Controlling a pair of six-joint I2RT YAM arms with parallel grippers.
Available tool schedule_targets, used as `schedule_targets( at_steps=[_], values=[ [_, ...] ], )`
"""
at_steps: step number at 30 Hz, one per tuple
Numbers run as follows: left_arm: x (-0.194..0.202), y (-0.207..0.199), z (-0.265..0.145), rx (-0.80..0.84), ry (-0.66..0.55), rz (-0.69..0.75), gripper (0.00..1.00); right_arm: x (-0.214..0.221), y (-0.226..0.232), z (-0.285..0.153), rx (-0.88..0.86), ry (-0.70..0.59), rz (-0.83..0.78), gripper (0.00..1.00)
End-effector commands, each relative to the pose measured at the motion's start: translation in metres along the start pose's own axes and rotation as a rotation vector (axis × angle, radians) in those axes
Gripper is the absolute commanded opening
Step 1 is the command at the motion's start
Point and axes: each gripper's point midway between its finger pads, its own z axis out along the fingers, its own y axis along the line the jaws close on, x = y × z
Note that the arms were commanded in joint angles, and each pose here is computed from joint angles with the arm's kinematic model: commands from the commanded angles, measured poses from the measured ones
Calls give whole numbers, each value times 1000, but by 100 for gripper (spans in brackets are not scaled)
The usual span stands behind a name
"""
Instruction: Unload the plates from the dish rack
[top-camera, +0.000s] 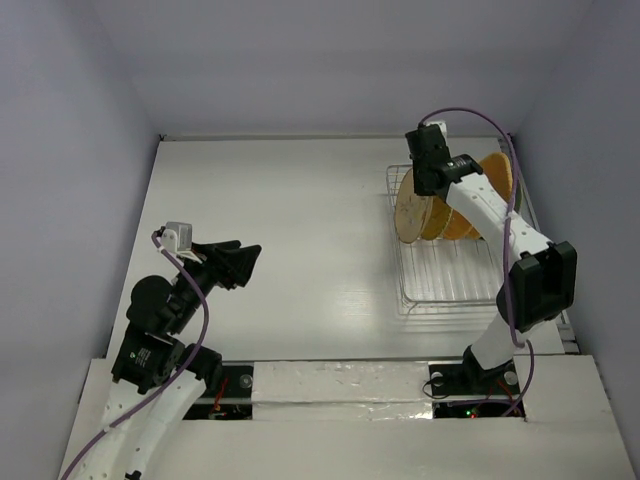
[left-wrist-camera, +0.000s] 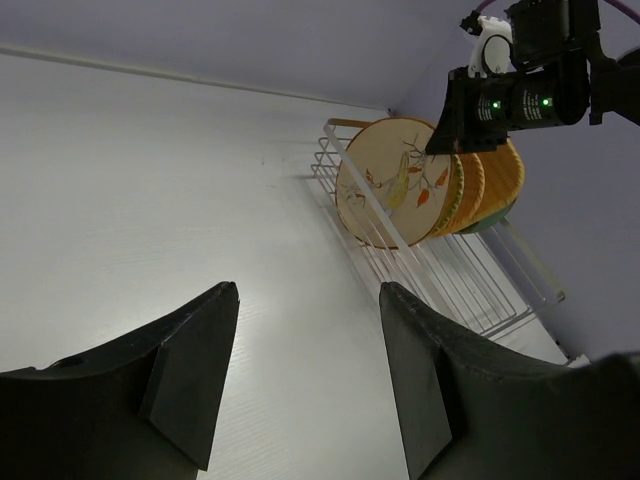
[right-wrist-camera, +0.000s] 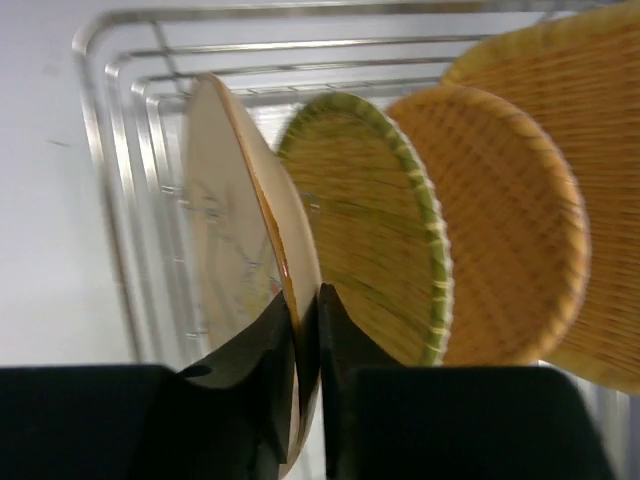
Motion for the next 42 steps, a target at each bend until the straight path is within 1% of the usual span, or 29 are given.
schedule_targets(
  at_steps=[1, 4, 8, 11, 13, 15, 20, 24, 27, 30, 31, 33, 34, 35, 36, 37, 38, 39, 40, 42],
  values=[
    [-11, -8, -3, 30, -44, 4, 55, -25, -15, -12, 111, -69, -13, 11],
    [-12, -8, -4, 29, -52, 5, 55, -31, -19, -17, 147, -91, -14, 0],
    [-12, -8, -4, 32, -54, 5, 55, -47, -20, -33, 150, -147, 0, 0],
    [-13, -9, -4, 34, -54, 6, 55, -66, -25, -53, 174, -203, 11, 0],
    [-13, -9, -4, 34, -54, 7, 55, -77, -32, -69, 202, -241, 17, 0],
    [-13, -8, -4, 32, -55, 6, 55, -92, -32, -90, 189, -290, 32, 0],
    [-12, -8, -4, 28, -54, 3, 55, -110, -52, -133, 204, -360, 69, 0],
    [-13, -8, -4, 27, -54, 0, 55, -121, -54, -168, 159, -419, 102, 0],
    [-12, -7, -4, 24, -52, -2, 55, -128, -40, -189, 98, -458, 124, 0],
    [-12, -5, -3, 15, -54, -2, 55, -137, -9, -197, -10, -488, 168, 0],
    [-12, -4, -3, 13, -54, 0, 55, -145, 11, -198, -109, -506, 194, 0],
    [-12, -4, -2, 9, -52, -2, 55, -145, 49, -196, -245, -501, 238, 0],
    [-13, -3, -2, 3, -55, -4, 55, -155, 71, -198, -323, -533, 278, 0],
    [-12, -2, -2, 0, -54, -3, 55, -150, 94, -191, -410, -513, 277, 0],
    [-13, -2, -2, -2, -58, -4, 55, -150, 114, -195, -485, -506, 321, 0],
    [-14, -1, -3, -9, -62, -6, 55, -155, 145, -198, -598, -514, 342, 0],
    [-14, -1, -3, -10, -66, -6, 55, -157, 160, -196, -650, -511, 367, 0],
    [-14, 0, -3, -11, -67, -7, 55, -155, 177, -192, -707, -480, 418, 0],
    [-15, 0, -3, -15, -69, -9, 55, -154, 207, -189, -795, -464, 427, 0],
    [-14, 1, -3, -16, -65, -9, 55, -155, 237, -186, -876, -431, 476, 0]
  ],
)
